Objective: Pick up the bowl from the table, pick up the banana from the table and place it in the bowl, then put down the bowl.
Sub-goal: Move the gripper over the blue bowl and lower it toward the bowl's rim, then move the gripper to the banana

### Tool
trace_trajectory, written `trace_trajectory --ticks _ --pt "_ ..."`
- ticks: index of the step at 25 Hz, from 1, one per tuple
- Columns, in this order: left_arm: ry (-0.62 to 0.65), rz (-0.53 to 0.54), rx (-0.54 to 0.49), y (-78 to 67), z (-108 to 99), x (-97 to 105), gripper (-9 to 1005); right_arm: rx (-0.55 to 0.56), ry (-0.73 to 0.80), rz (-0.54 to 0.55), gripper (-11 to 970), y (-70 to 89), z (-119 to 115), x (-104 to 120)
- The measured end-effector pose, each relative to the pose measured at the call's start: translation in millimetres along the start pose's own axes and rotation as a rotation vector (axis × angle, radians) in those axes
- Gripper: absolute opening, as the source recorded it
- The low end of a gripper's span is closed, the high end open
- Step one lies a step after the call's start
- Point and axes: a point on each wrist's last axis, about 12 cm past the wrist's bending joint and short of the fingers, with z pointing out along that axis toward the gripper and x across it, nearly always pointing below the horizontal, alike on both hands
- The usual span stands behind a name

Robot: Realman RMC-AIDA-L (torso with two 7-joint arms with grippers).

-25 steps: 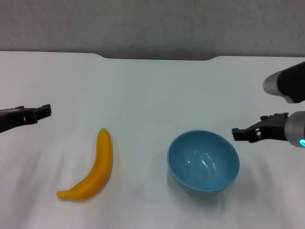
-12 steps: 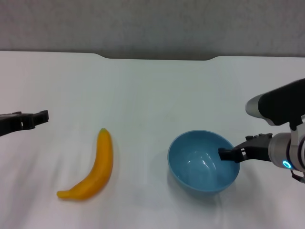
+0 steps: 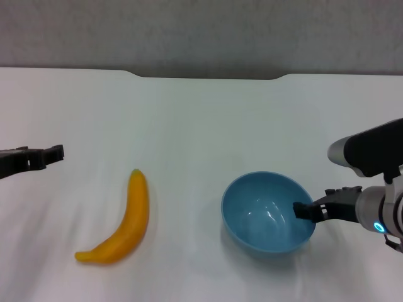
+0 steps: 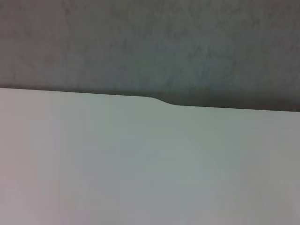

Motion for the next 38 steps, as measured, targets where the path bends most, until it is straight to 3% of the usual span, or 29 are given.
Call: trace_trajectory --ticks 3,9,25,28,33,38 --pt "-0.001 0.0 0.001 -0.2 0.1 -0.2 725 0.004 0.003 0.004 782 -1.3 2.7 2.2" --pt "-0.001 0.004 0.002 -0.9 0.4 0.1 725 0.004 -0.014 0.01 784 -1.2 5.8 5.1" --pt "0.004 0.008 0.005 -1.8 2.3 1.0 726 -0.01 -0.022 -0.036 649 7.3 10.8 10.7" --pt "0.006 0.008 0.005 -1.9 2.5 1.4 726 -0.009 -0.027 -0.036 412 7.1 10.9 10.9" --pt "0.008 0.007 0.005 -1.7 2.7 2.1 726 -0.009 -0.052 -0.039 187 7.7 11.2 12.9" --pt "0.009 0.011 0.01 -3.5 3.7 1.5 724 -0.004 -0.061 -0.07 92 6.4 11.0 19.1"
